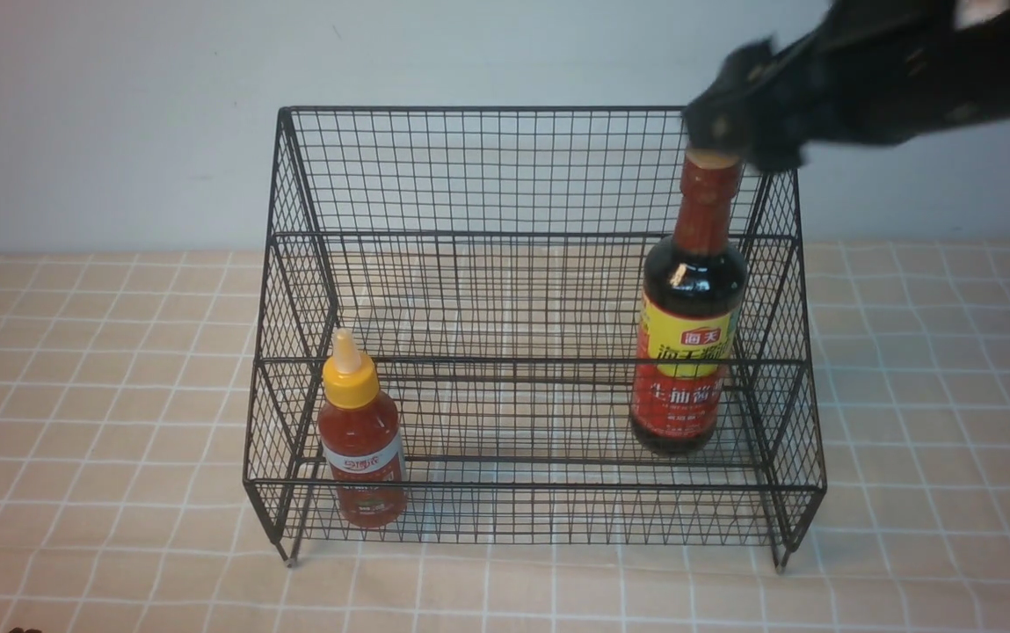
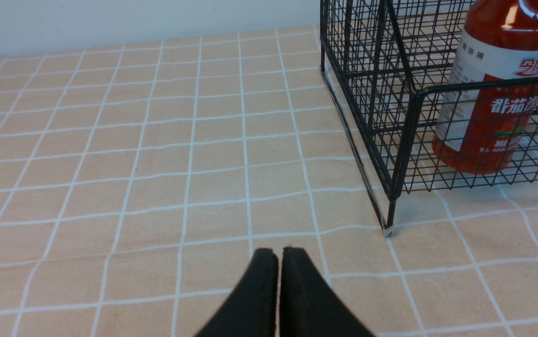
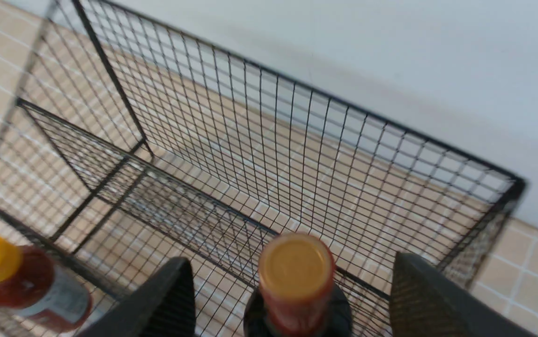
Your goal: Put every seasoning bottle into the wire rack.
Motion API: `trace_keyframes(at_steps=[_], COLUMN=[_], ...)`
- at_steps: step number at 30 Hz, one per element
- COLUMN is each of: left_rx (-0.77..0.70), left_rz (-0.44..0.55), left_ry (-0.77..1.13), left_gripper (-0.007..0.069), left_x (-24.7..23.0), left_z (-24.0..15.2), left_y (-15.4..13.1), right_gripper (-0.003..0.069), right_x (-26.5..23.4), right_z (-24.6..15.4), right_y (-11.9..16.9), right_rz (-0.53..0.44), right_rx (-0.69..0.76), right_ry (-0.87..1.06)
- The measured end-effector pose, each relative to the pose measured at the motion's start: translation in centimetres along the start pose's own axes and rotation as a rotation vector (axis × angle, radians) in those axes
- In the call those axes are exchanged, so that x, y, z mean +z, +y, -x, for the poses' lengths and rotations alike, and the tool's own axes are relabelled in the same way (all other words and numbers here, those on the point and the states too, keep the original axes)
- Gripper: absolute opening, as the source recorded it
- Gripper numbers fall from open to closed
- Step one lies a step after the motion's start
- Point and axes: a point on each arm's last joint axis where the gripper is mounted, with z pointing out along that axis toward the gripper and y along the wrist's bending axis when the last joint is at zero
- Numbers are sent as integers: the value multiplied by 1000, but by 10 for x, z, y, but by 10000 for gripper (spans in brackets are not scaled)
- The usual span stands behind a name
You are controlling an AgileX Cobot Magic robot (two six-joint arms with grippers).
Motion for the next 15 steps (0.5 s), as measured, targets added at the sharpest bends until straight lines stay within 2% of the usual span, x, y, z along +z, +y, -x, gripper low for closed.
trace_keyframes(at_steps=[4, 6, 7, 9, 10, 11, 15], left_rx=[0, 0, 0, 0, 0, 0, 0], left_rz=[0, 0, 0, 0, 0, 0, 0], left_ry=[0, 0, 0, 0, 0, 0, 0], left_gripper=[-7, -7, -7, -7, -7, -7, -7], left_x=[0, 0, 0, 0, 0, 0, 0], left_z=[0, 0, 0, 0, 0, 0, 0], left_y=[0, 0, 0, 0, 0, 0, 0], right_gripper=[418, 289, 262, 150, 60, 29, -6], right_x=[-69, -111, -119, -147, -171, -184, -211], right_z=[3, -5, -6, -17, -33, -45, -90], right_y=[1, 0, -1, -2, -3, -4, -7], right_rz=[-11, -29, -36, -46, -63, -73, -93], right_rx=[13, 47, 50, 75, 96, 110, 157], right_ry=[-52, -91, -107, -159, -217, -257, -380])
